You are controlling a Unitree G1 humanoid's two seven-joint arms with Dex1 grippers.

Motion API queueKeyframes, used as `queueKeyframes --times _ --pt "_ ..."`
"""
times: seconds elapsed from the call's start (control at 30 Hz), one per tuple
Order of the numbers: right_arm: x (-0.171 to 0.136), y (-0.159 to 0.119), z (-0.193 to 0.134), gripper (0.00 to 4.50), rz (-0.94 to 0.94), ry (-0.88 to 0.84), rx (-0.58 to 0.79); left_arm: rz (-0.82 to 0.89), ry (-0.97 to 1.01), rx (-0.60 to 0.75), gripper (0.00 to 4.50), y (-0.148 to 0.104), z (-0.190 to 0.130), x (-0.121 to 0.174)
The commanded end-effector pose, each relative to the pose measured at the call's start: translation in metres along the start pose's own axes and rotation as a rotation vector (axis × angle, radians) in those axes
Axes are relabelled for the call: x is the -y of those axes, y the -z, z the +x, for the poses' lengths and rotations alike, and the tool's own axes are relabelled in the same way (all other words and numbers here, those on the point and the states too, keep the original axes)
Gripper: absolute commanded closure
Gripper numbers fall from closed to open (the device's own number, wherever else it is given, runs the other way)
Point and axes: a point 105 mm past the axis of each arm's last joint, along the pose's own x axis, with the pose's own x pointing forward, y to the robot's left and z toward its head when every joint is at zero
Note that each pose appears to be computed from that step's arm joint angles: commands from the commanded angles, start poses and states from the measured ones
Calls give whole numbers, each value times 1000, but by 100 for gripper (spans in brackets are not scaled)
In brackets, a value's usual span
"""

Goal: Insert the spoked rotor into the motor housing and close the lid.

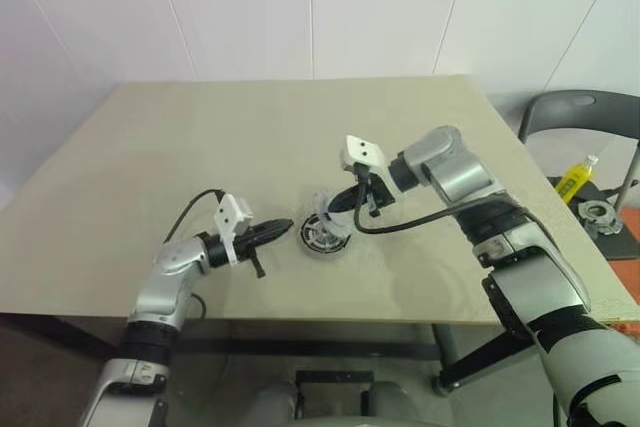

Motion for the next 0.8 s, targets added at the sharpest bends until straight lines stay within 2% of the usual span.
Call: queueKeyframes --times 0.03,0.4,0.53,0.8 --pt "0 -12 5 445 -22 60 69 51 7 45 450 -16 4 1" --pt "-5 14 36 445 57 208 80 56 -1 49 450 -19 4 -2" --pt "-8 28 38 359 72 222 44 59 -2 44 450 -18 3 -4" --pt "-9 33 34 84 106 200 24 67 6 39 450 -19 6 -5"
